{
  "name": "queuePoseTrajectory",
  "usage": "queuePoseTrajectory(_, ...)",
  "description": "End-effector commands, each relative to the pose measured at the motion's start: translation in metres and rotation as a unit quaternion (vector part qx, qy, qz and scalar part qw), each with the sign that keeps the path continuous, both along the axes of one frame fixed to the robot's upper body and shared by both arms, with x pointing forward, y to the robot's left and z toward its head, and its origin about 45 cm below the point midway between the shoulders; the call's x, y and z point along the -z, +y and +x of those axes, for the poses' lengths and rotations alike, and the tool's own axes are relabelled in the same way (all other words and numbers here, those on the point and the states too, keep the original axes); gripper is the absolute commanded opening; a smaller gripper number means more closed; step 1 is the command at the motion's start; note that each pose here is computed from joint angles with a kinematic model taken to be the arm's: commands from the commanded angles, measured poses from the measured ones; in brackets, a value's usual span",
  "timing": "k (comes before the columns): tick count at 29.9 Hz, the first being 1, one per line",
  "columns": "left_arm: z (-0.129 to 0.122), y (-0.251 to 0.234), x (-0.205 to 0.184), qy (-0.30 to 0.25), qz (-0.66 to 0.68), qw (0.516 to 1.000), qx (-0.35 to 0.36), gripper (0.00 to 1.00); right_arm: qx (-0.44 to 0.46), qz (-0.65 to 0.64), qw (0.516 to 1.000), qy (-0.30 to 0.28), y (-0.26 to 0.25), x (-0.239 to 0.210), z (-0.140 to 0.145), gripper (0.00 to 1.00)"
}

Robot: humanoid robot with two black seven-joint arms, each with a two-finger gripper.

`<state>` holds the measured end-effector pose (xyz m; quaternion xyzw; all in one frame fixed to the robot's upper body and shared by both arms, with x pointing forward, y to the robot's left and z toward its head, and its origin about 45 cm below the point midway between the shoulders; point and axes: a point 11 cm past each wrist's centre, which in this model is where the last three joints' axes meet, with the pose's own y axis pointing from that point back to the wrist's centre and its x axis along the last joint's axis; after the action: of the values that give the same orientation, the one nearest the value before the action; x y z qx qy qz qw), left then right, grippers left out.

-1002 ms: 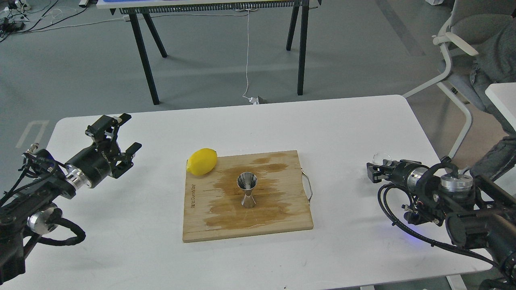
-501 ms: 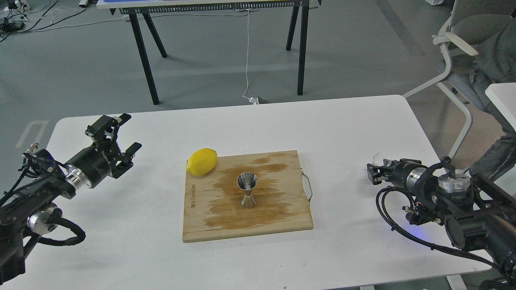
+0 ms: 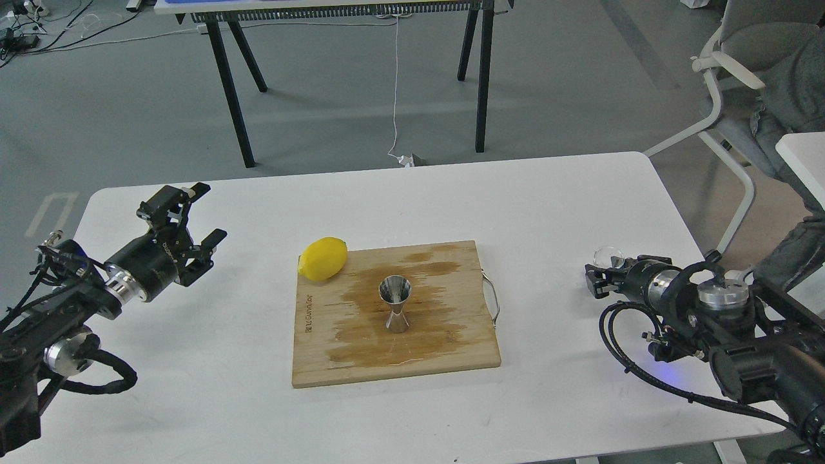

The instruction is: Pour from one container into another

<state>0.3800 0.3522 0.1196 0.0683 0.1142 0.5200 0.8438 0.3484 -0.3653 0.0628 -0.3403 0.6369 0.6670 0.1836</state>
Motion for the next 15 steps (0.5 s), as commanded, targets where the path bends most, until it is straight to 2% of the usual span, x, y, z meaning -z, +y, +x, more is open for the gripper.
queuePoseTrajectory(1,0.0005,-0.0004,-0.0007,-0.001,0.0,1.0,0.001,0.99,-0.006,-0.008,1.0,0.004,0.0003,0.0022,-0.0017,0.57)
queuePoseTrajectory(15,0.0002,-0.0007,-0.0002,0.0,0.001,1.0,0.002,0.99,-0.006,-0.005,1.0,-0.006,0.0008,-0.0016,0.0018,0.75)
